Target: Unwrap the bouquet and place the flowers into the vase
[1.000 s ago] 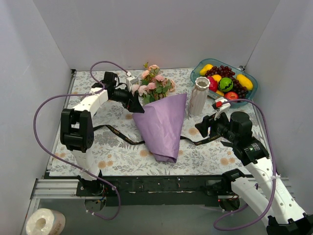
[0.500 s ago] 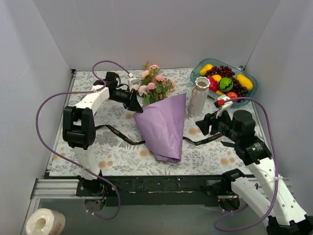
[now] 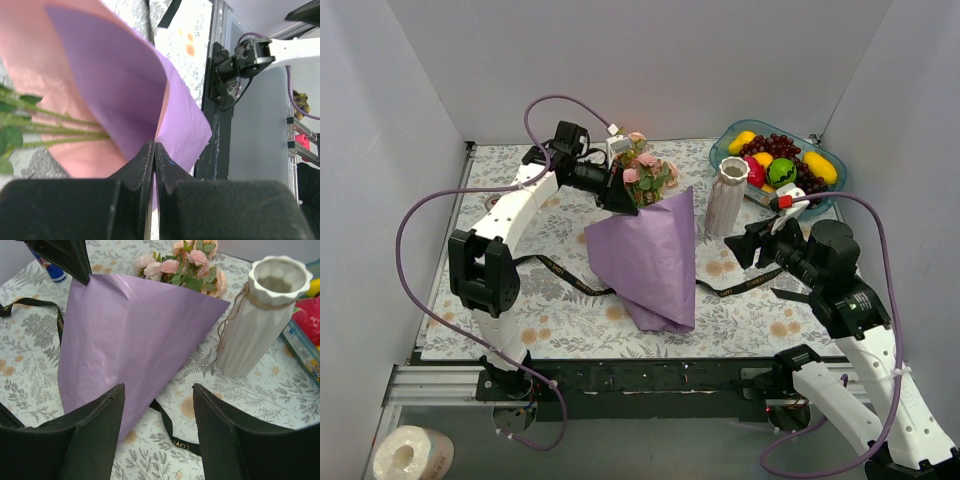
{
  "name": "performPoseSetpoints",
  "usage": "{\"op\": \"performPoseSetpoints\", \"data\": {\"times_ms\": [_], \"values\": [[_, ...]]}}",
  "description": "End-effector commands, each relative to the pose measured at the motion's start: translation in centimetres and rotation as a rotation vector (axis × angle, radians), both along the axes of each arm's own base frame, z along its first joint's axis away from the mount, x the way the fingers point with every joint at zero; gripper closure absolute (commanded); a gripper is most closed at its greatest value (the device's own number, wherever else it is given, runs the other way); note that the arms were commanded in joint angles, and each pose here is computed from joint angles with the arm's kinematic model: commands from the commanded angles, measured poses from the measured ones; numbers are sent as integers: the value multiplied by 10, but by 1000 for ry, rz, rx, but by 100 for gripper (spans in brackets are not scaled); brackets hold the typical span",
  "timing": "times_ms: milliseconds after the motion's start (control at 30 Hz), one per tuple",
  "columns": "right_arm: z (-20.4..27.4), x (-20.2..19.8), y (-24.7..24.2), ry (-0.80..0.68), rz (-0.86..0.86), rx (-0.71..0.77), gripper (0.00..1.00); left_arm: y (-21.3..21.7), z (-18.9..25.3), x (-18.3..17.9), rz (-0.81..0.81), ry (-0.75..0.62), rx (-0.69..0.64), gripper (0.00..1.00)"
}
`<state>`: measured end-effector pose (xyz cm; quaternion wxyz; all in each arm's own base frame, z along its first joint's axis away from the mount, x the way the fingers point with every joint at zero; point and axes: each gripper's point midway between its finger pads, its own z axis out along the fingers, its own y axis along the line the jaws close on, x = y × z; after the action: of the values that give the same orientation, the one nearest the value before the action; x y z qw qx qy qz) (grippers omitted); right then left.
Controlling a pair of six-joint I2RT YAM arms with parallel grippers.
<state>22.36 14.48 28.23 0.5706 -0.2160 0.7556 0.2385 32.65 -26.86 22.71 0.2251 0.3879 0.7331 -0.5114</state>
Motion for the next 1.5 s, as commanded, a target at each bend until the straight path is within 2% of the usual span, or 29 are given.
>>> {"op": "performPoseSetpoints", "data": {"times_ms": [0, 100, 133, 267, 333, 367, 467, 500, 567, 700, 767, 833, 867, 900, 933, 967, 1033, 1067, 1133, 1167, 1200, 1233, 1267, 1300, 1333, 1367, 1433, 1467], "values": [[43, -5, -3, -110, 3, 21, 36, -24, 78, -24, -24, -112, -89, 100], [53, -7, -7, -133, -12, 16, 36, -44, 87, -37, -64, -103, -112, 98], [55, -7, -8, -134, -16, 12, 36, -54, 88, -46, -87, -78, -116, 86], [66, -11, -14, -161, -36, 11, 34, -86, 90, -62, -155, -57, -115, 50], [73, -13, -17, -173, -48, 14, 33, -102, 100, -71, -203, -60, -134, 46], [75, -13, -18, -174, -56, 13, 33, -105, 101, -74, -210, -33, -128, 40], [85, -15, -22, -195, -73, 19, 32, -123, 109, -79, -258, 18, -141, 31], [91, -15, -24, -207, -81, 23, 32, -128, 110, -81, -282, 43, -153, 25], [97, -15, -26, -216, -92, 26, 31, -132, 124, -83, -302, 32, -186, 21], [111, -15, -30, -256, -103, 14, 29, -132, 146, -93, -350, 82, -242, 2], [115, -15, -29, -263, -102, 20, 28, -131, 160, -98, -390, 88, -283, 2], [117, -15, -29, -264, -99, 22, 27, -127, 172, -107, -430, 173, -295, 2], [119, -14, -29, -267, -104, 22, 27, -129, 177, -106, -460, 153, -324, 2], [121, -13, -30, -269, -110, 22, 27, -130, 173, -107, -474, 192, -321, 2], [121, -13, -31, -268, -115, 19, 26, -130, 174, -109, -468, 305, -289, 2], [126, -14, -32, -279, -121, 25, 26, -133, 176, -106, -501, 244, -323, 2], [130, -16, -34, -282, -126, 28, 26, -132, 178, -101, -494, 258, -324, 2], [130, -17, -34, -280, -126, 25, 26, -126, 183, -94, -482, 237, -336, 2], [135, -19, -37, -287, -130, 20, 26, -94, 183, -56, -370, 233, -347, 2], [135, -20, -37, -283, -128, 15, 26, -78, 186, -42, -324, 165, -375, 2], [135, -20, -36, -289, -124, 13, 26, -41, 194, -10, -180, 81, -407, 2], [137, -21, -36, -294, -119, 16, 26, -25, 192, 11, -93, -1, -417, 2], [138, -21, -34, -300, -110, 22, 26, -9, 165, 38, 32, -42, -351, 2], [138, -21, -30, -297, -92, 28, 26, 12, 129, 89, 250, -117, -227, 2], [134, -20, -29, -290, -90, 31, 26, 23, 105, 105, 336, -157, -101, 2], [134, -20, -26, -290, -78, 38, 26, 34, 66, 98, 363, -89, 26, 2], [131, -19, -22, -285, -61, 49, 26, 56, 18, 103, 432, -121, 183, 2], [130, -19, -21, -283, -58, 49, 26, 64, -19, 91, 429, -83, 231, 2]]}}
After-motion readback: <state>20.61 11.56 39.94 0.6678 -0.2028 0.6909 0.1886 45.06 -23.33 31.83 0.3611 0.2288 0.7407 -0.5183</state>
